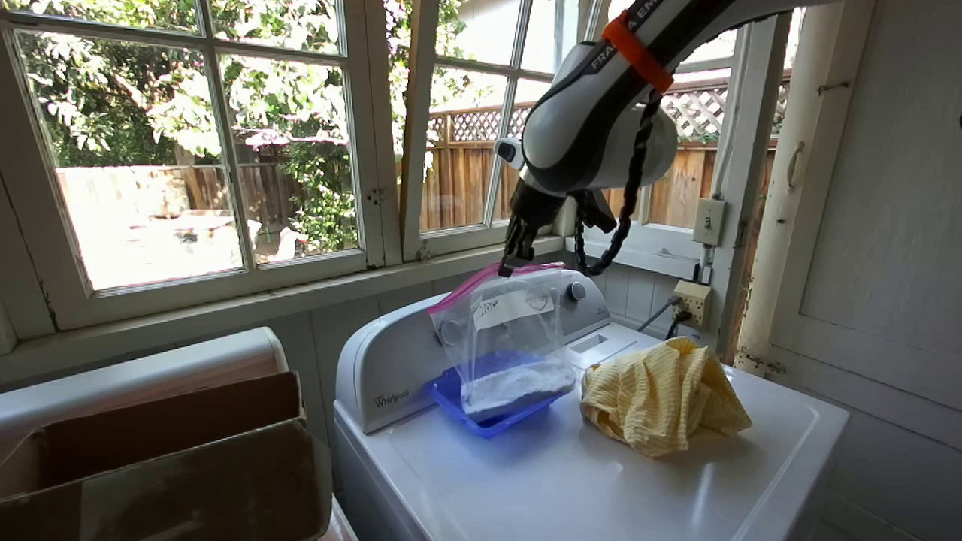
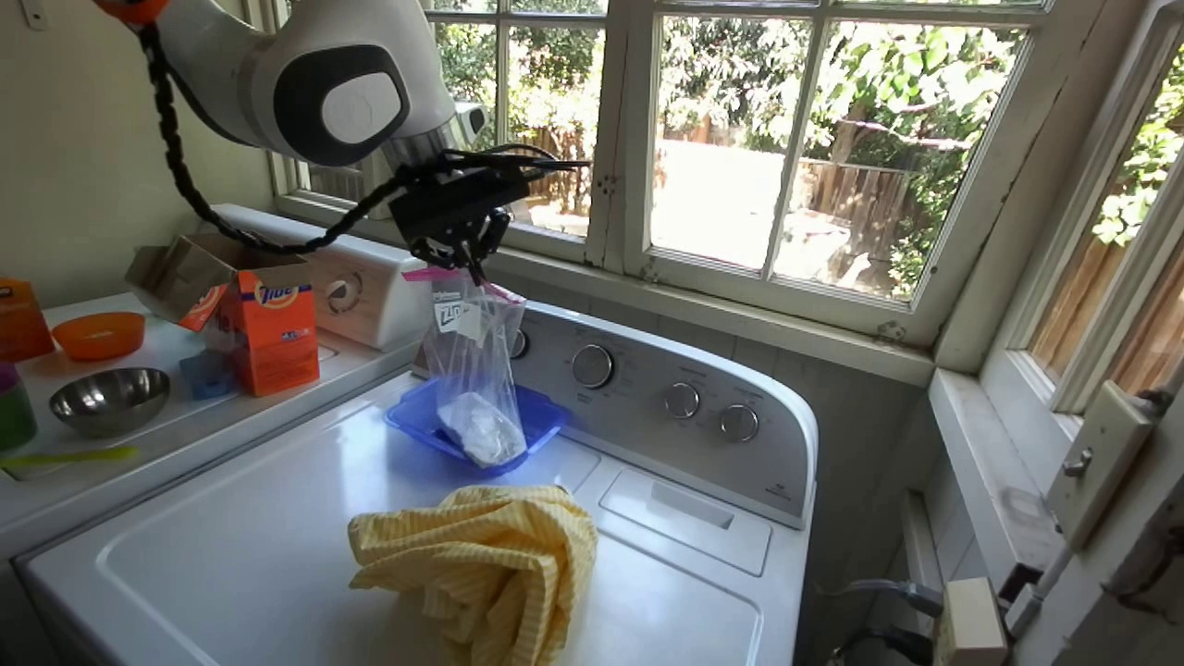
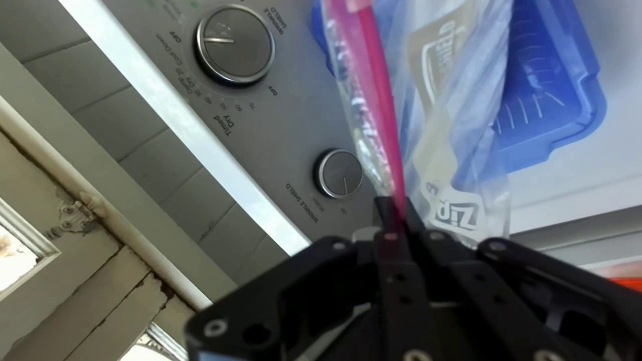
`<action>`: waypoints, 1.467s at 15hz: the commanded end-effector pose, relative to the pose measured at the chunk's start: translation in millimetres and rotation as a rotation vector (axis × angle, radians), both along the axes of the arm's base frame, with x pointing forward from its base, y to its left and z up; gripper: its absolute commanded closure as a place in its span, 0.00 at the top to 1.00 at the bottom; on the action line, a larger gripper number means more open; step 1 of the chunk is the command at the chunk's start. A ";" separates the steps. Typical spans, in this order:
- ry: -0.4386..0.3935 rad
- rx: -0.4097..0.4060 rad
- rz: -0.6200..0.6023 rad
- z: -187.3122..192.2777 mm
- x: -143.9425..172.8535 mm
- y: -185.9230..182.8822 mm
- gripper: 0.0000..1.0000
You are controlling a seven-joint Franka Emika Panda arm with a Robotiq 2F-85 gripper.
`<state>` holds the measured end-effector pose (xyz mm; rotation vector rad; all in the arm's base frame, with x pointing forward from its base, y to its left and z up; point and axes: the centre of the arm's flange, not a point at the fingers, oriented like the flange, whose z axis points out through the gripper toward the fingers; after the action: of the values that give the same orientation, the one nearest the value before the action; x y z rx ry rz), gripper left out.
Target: Remove the plastic from the box
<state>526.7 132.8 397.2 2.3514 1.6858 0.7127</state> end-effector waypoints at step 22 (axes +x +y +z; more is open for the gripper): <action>0.026 -0.178 -0.285 111.6 -15.4 -29.8 1.00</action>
<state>531.8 60.2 461.7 2.4208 1.4009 0.6349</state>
